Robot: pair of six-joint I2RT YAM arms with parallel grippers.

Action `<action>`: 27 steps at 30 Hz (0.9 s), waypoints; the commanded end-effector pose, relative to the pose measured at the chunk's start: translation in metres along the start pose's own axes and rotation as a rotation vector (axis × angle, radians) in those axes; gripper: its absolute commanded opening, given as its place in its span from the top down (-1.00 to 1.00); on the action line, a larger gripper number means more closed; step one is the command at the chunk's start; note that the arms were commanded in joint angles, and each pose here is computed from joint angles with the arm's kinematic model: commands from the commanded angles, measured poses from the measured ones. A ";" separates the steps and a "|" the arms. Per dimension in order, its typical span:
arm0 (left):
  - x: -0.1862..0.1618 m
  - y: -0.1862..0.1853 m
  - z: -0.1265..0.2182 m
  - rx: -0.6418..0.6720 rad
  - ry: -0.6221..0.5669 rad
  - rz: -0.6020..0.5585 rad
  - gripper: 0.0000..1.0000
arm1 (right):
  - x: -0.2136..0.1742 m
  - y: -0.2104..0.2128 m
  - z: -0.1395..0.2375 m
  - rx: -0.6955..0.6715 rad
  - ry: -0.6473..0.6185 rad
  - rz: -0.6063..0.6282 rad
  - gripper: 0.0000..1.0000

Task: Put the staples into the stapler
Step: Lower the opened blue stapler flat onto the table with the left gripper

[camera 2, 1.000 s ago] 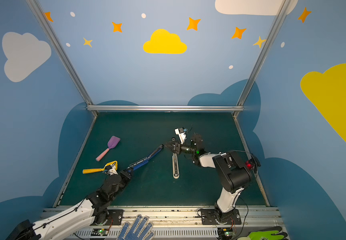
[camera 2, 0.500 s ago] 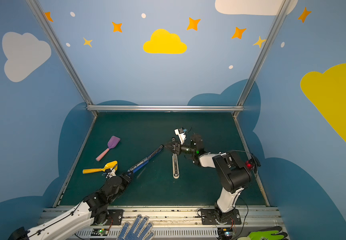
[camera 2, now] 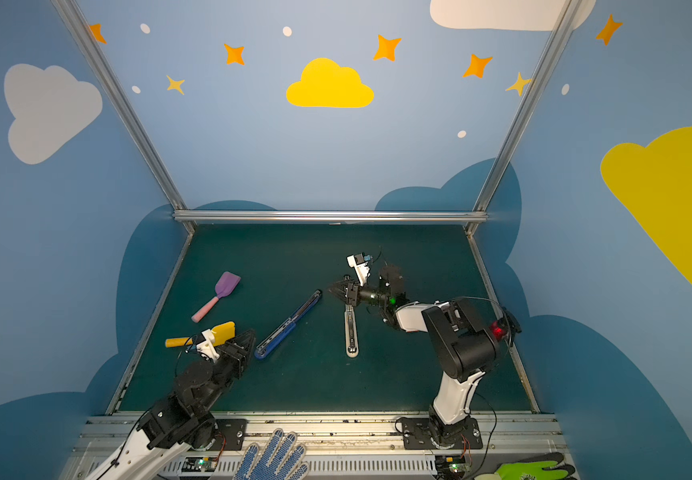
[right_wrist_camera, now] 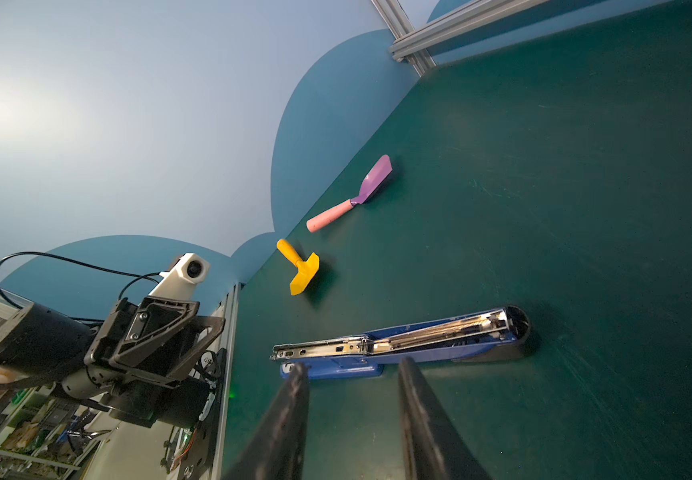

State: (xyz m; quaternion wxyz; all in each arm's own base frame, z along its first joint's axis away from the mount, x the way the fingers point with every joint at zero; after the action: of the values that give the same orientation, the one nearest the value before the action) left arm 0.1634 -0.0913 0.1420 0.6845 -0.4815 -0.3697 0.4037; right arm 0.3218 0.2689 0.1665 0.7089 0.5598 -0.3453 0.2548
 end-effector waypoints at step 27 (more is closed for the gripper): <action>0.020 0.001 -0.058 0.626 0.174 -0.568 -0.75 | -0.037 0.046 0.032 -0.143 0.202 0.059 -0.03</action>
State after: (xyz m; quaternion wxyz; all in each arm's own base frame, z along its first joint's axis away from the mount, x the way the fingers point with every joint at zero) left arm 0.2213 -0.0970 0.1258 0.8778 -0.1970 -0.3107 0.3068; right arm 0.2649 0.2548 0.1699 0.7612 0.4840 -0.3134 0.2968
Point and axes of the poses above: each gripper's point midway between its finger pads, its own z axis back along the fingers, its own y axis along the line the jaws close on, x = y × z, the point moved 5 cm from there along z, back along the fingers, and after that the axes turned 2 degrees about z, right-handed, at the moved point
